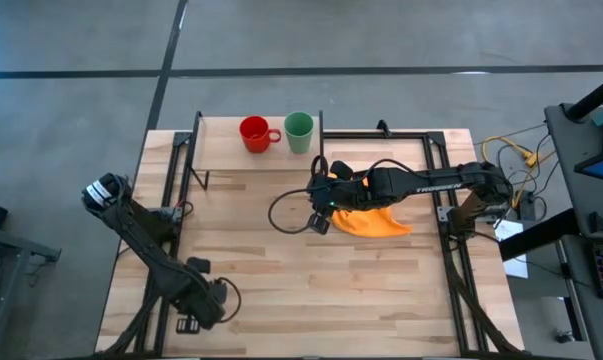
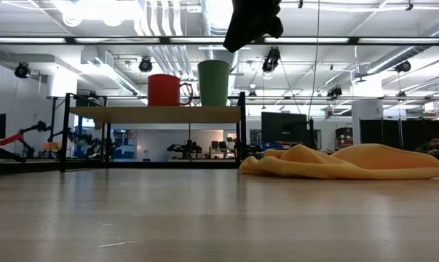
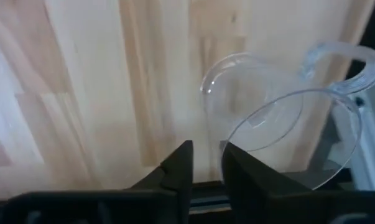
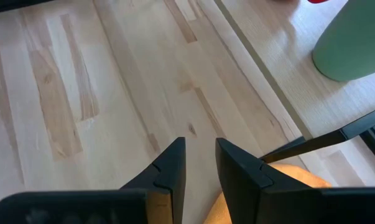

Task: Stack small to large cups/mugs on shelf
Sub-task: Put the transparent mug on the shelf

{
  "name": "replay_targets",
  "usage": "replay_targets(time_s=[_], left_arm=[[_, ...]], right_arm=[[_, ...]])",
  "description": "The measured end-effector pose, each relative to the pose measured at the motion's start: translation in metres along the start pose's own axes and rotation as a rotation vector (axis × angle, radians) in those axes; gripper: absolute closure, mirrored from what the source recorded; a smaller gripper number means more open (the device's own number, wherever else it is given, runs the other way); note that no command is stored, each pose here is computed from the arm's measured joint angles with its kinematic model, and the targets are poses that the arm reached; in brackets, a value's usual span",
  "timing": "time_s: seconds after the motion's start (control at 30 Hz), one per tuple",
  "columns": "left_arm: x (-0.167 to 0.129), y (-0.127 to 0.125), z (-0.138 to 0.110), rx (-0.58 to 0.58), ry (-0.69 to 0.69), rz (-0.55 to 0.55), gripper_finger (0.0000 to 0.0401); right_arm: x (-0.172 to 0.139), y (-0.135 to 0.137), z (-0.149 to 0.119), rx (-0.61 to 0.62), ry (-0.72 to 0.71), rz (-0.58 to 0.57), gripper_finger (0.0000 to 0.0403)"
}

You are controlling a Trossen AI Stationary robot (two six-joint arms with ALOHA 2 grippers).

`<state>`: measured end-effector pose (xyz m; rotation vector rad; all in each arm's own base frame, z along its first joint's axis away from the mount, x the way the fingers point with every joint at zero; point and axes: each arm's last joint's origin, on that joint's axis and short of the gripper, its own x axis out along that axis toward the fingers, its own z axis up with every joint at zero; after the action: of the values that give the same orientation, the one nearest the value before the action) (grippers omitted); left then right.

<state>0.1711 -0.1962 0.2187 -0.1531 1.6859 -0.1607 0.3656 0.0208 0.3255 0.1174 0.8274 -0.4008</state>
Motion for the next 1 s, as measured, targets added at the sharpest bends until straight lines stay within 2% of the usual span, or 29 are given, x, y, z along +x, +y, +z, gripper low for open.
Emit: replay_targets(time_s=[0.17,0.33,0.47,0.6,0.7,0.87,1.0], left_arm=[[0.0,0.009,-0.004,-0.016,0.019,0.021,0.0394],[-0.022,0.032,-0.01,-0.083,0.03,0.085,0.04],[-0.053,0.063,-0.018,-0.146,-0.005,0.202,0.04],[-0.093,0.103,-0.03,-0.296,-0.109,0.305,0.0401],[-0.118,0.131,-0.038,-0.383,-0.286,0.286,0.0401],[-0.155,0.171,-0.059,-0.631,-0.47,0.327,0.0401],[-0.178,0.194,-0.072,-0.689,-0.553,0.402,0.0401]], right_arm=[[0.0,0.0,0.0,0.0,-0.001,0.0,0.0321],[0.0,0.0,0.0,0.001,-0.003,0.001,0.0321],[0.0,0.001,0.002,0.007,-0.018,0.006,0.0321],[0.0,0.001,0.004,0.016,-0.04,0.014,0.0321],[0.0,0.002,0.005,0.022,-0.054,0.019,0.0321],[0.0,0.002,0.005,0.039,-0.054,0.019,0.0321],[0.0,0.002,0.006,0.048,-0.054,0.02,0.0321]])
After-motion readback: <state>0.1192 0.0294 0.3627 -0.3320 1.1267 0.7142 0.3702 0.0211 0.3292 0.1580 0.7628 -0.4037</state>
